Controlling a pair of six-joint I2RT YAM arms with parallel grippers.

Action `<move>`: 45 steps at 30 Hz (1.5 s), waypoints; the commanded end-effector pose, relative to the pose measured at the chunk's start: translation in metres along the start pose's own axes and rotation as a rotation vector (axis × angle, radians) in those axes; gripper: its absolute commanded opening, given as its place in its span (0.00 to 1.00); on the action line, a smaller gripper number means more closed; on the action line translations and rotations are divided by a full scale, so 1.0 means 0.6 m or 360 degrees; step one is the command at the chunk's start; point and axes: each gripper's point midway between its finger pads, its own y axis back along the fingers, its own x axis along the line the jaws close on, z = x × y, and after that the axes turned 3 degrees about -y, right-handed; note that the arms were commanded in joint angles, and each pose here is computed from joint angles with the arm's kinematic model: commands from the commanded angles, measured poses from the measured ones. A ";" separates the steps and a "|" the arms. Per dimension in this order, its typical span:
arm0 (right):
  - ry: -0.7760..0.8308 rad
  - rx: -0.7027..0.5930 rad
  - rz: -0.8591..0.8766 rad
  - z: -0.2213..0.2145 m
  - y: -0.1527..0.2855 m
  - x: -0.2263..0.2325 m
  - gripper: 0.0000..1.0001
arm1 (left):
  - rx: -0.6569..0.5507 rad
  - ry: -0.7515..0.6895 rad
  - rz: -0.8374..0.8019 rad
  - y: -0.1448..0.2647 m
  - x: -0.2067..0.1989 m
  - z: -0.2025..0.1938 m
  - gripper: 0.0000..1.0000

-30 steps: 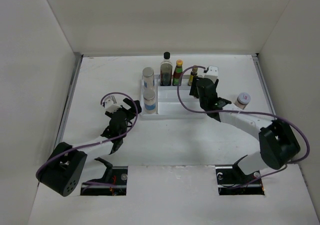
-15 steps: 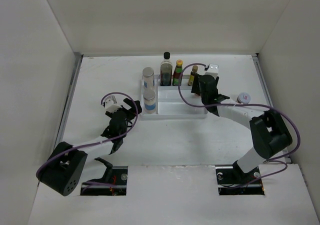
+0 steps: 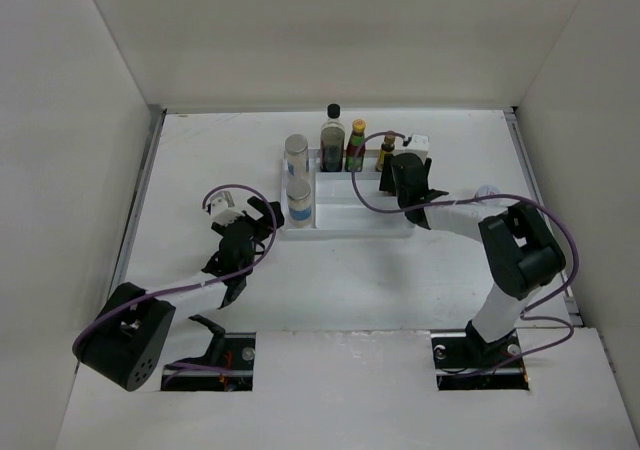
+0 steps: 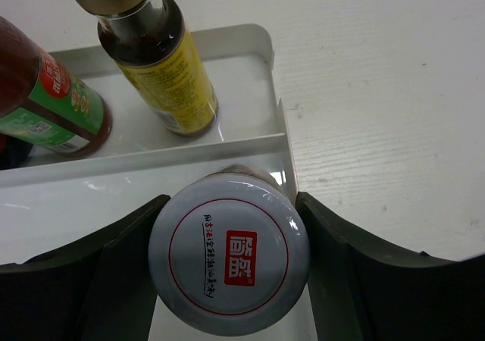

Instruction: Organize the condiment bottles

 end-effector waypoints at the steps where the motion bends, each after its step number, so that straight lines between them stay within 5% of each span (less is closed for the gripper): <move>1: -0.0169 -0.0292 0.0098 0.118 0.012 0.036 0.72 | -0.0092 0.0077 -0.0081 -0.004 -0.032 0.035 1.00; 10: -0.0265 -0.0431 0.0096 0.201 0.095 0.001 0.95 | -0.0086 0.0078 -0.0068 -0.006 -0.029 0.032 1.00; 23: -0.0530 -0.0471 -0.1070 0.126 0.160 -0.391 1.00 | -0.0083 0.0088 -0.0083 -0.001 -0.032 0.030 1.00; 36: -0.0586 -0.0111 -0.0745 0.057 0.049 -0.382 1.00 | -0.0064 0.0084 -0.0088 -0.003 -0.034 0.025 1.00; 39: -0.0599 -0.0073 -0.0742 0.040 0.036 -0.379 0.92 | -0.0046 0.0080 -0.0088 -0.005 -0.035 0.021 1.00; 43: -0.0611 -0.0143 -0.0763 0.054 0.044 -0.383 0.59 | -0.0065 0.0087 -0.0086 -0.003 -0.033 0.025 1.00; 45: -0.0604 -0.0244 -0.0766 0.082 0.065 -0.373 0.51 | -0.0055 0.0084 -0.0083 -0.005 -0.032 0.024 1.00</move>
